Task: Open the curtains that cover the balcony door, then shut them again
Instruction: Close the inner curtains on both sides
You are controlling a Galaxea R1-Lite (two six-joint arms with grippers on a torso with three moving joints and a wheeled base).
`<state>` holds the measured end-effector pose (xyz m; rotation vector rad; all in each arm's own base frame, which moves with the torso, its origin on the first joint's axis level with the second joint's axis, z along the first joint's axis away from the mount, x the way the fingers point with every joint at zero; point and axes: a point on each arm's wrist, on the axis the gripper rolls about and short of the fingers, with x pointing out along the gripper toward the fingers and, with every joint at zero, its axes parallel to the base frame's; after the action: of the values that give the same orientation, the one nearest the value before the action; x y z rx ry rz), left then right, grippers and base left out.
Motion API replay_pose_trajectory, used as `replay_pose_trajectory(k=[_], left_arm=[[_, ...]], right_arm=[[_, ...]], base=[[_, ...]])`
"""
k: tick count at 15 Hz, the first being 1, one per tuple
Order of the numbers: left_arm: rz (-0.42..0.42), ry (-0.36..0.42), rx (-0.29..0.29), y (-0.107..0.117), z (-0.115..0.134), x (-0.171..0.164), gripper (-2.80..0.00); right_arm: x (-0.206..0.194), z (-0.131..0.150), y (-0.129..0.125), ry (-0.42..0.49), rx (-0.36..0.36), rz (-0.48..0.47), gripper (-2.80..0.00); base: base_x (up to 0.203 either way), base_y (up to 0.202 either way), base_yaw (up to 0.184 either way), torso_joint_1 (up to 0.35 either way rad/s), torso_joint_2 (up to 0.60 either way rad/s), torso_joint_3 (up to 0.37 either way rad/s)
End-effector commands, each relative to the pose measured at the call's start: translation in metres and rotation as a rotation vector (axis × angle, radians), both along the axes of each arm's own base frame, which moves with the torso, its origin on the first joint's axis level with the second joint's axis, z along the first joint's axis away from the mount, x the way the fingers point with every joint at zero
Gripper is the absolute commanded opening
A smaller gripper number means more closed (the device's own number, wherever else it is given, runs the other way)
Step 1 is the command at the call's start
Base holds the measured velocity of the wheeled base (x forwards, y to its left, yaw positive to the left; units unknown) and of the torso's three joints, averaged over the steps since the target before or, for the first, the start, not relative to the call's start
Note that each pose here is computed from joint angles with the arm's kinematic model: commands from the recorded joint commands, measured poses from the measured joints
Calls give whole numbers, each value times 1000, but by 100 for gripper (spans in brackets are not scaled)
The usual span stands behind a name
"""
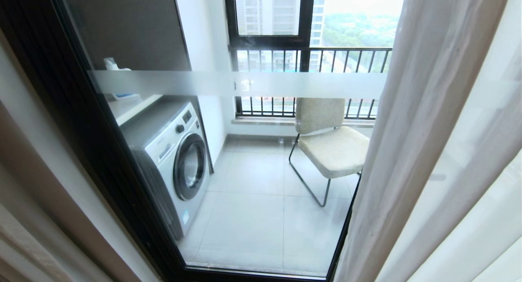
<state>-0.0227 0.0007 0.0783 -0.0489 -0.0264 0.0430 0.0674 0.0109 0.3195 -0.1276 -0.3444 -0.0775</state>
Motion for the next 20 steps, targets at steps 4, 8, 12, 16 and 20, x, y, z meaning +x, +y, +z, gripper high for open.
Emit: replay_pose_trajectory(k=[4, 8, 12, 16, 20], left_arm=[[1, -1, -1, 0, 0, 0, -280], [1, -1, -2, 0, 0, 0, -280], [1, -1, -1, 0, 0, 0, -280], [1, -1, -2, 0, 0, 0, -280], [1, -1, -2, 0, 0, 0, -280]], right_arm=[[4, -37, -6, 89, -13, -95, -280], [-15, -80, -19, 130, 15, -229, -280], [-45, -143, -17, 197, 12, -218, -280], [-67, -213, -15, 336, 2, -173, -280], [-88, -237, -11, 321, -20, 22, -280]], base=[[0, 0, 0, 0, 0, 0], [0, 0, 0, 0, 0, 0], [0, 0, 0, 0, 0, 0], [0, 0, 0, 0, 0, 0], [0, 0, 0, 0, 0, 0]])
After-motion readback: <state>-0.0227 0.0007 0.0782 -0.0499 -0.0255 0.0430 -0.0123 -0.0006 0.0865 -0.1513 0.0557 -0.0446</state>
